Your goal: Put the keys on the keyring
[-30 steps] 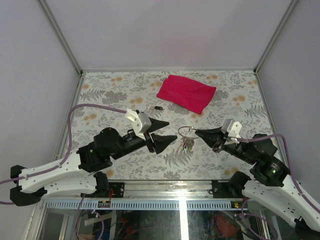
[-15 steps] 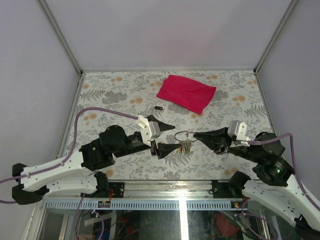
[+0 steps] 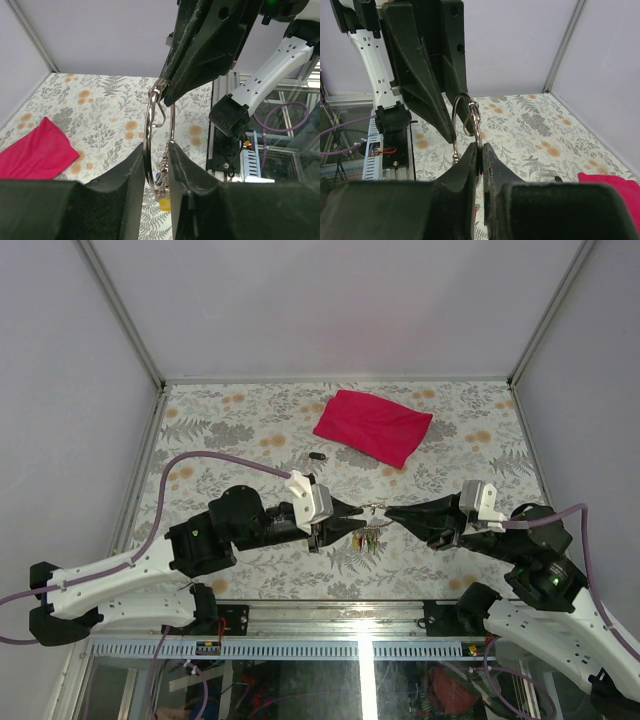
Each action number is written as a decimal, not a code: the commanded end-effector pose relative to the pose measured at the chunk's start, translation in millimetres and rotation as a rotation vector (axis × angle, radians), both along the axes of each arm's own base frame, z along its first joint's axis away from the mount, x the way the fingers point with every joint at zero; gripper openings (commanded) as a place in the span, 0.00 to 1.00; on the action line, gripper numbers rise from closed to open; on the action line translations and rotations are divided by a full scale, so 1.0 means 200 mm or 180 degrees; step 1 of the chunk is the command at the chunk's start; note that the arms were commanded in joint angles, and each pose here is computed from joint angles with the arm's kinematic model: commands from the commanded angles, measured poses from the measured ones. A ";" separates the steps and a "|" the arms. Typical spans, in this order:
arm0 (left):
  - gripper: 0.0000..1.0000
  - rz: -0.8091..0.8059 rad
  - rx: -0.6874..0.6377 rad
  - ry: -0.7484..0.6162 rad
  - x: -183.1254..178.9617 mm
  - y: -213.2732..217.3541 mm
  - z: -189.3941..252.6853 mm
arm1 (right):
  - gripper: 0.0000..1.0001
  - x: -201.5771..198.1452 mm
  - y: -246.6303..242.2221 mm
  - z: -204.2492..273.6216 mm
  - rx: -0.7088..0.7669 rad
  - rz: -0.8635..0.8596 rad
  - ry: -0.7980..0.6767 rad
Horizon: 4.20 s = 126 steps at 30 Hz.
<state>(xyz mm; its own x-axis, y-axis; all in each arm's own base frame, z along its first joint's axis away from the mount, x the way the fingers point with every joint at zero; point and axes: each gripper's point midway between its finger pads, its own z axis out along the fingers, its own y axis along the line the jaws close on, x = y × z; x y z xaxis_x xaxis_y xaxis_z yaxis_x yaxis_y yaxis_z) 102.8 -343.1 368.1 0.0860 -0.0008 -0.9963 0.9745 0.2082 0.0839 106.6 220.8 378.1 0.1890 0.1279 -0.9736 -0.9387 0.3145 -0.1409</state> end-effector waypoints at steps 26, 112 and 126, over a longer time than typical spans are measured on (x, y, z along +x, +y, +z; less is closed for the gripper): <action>0.00 0.0763 0.0142 0.0691 0.25 0.08 -0.18 | 0.81 0.28 -0.31 -0.12 -0.0211 -0.1565 0.0639; 1.00 0.3495 -0.0065 0.1843 0.56 1.20 -0.65 | 0.99 0.41 -0.90 -0.56 -0.0154 -0.3542 0.1529; 1.00 0.3575 -0.0039 0.1838 0.57 1.22 -0.72 | 0.99 0.41 -0.89 -0.62 -0.0156 -0.3507 0.1476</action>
